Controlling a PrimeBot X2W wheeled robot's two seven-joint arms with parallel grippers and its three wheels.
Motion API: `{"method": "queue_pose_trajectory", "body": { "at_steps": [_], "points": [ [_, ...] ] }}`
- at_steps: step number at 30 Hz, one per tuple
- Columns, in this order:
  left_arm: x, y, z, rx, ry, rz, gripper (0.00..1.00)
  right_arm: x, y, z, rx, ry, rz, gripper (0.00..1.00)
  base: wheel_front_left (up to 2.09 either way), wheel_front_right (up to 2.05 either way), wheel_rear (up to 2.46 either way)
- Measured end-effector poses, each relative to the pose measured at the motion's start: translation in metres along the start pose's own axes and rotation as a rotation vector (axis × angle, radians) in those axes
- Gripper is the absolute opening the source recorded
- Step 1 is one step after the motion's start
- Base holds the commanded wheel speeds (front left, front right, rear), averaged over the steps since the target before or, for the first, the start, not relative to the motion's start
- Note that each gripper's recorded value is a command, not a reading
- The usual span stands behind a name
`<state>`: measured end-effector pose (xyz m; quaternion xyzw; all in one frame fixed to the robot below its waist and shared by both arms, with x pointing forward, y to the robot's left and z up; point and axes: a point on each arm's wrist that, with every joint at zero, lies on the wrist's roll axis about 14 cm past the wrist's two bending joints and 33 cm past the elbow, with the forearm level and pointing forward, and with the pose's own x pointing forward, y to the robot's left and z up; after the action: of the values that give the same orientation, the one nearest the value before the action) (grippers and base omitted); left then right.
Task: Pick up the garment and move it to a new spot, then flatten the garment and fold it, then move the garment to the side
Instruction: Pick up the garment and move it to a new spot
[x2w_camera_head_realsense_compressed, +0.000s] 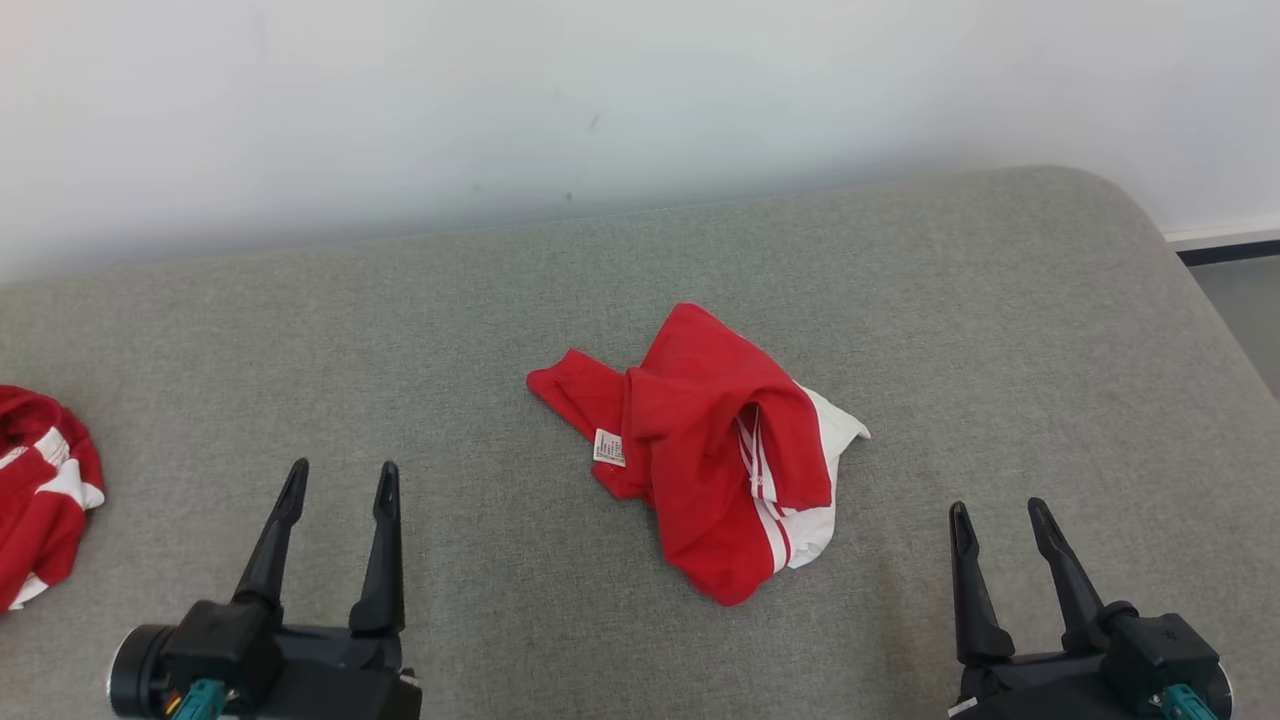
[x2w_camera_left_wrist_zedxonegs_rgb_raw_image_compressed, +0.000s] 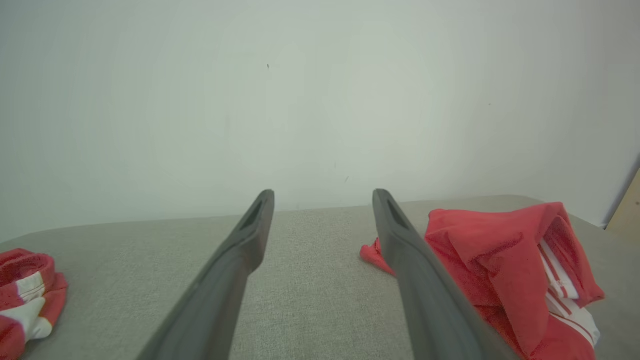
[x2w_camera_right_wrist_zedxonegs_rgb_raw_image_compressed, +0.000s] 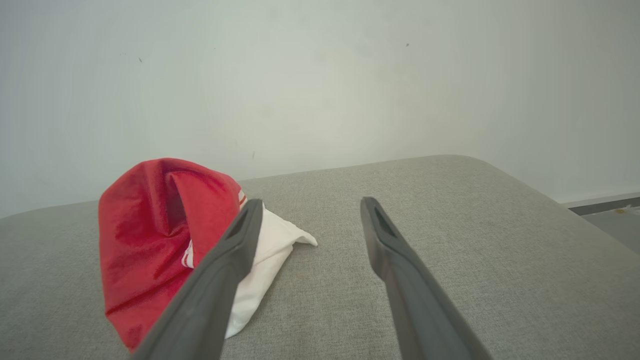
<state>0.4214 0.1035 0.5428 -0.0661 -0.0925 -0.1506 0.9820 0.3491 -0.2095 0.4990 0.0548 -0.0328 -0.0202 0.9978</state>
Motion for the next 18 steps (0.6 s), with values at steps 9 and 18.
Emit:
{"method": "queue_pose_trajectory", "body": {
  "at_steps": [9, 18],
  "points": [
    [-0.027, 0.03, 0.008, 0.014, -0.018, 0.124, 1.0, -0.001, -0.001, -0.003, 0.001, 0.007, -0.002, 1.0, 0.0, 0.0, 0.0],
    [-0.048, 0.052, 0.004, 0.056, 0.011, 0.197, 1.0, 0.0, 0.001, -0.003, 0.002, 0.007, 0.006, 1.0, 0.0, 0.0, 0.0]
  ]
}}
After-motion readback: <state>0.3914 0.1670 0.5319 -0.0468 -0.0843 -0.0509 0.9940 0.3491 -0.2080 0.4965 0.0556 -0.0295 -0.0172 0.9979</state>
